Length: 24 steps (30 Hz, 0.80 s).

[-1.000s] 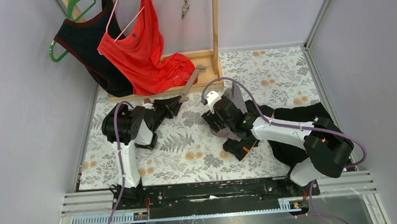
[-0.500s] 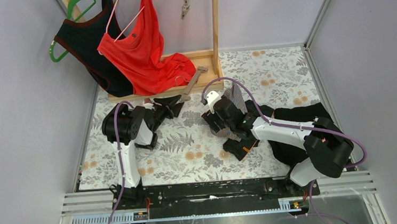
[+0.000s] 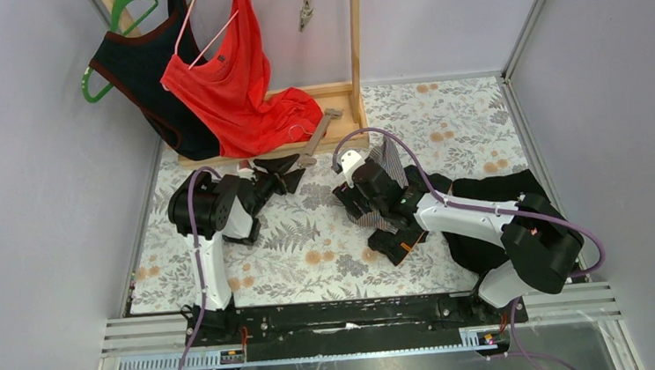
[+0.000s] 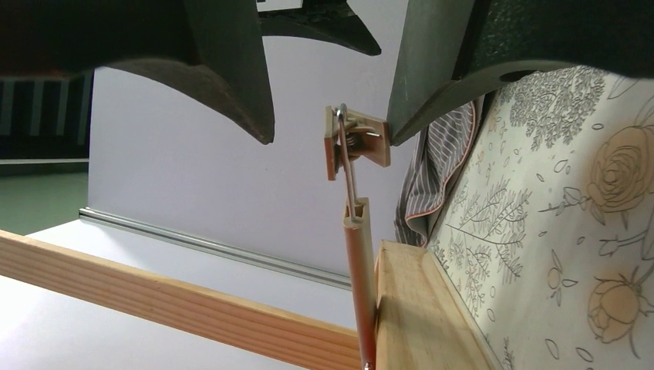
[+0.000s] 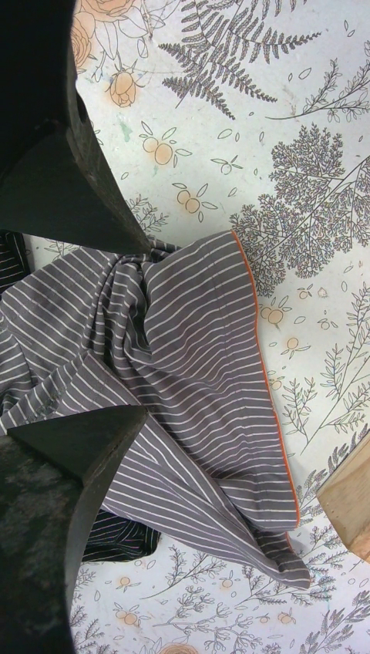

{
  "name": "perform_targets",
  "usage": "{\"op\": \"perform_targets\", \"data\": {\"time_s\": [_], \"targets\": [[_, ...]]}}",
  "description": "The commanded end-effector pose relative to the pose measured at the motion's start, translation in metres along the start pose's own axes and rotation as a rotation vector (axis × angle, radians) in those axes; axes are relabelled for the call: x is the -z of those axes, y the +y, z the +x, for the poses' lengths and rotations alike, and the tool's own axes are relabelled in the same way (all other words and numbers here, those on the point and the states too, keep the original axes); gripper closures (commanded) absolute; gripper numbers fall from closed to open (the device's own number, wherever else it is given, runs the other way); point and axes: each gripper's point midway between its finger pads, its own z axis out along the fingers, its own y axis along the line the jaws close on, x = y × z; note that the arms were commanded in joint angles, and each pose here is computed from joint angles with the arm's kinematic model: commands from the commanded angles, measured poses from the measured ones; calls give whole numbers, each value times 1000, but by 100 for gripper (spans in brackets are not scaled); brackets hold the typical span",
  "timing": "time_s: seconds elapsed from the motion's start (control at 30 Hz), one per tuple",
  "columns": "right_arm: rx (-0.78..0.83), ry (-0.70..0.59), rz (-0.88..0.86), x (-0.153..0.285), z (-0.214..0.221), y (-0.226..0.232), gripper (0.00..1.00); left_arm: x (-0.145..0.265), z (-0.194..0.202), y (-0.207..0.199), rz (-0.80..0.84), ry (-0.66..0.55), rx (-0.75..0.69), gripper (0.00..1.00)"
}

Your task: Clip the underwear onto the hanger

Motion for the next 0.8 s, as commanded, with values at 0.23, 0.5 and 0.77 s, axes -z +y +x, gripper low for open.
{"op": "perform_targets", "data": {"time_s": [0.23, 0.5, 0.77], "targets": [[-15, -49, 13, 3, -13, 0, 22, -6, 3, -10, 60, 45, -32, 46], [-14, -48, 14, 2, -12, -1, 22, -11, 3, -9, 60, 54, -29, 56], [-13, -47, 15, 2, -12, -1, 22, -14, 2, -7, 59, 63, -28, 83]]}}
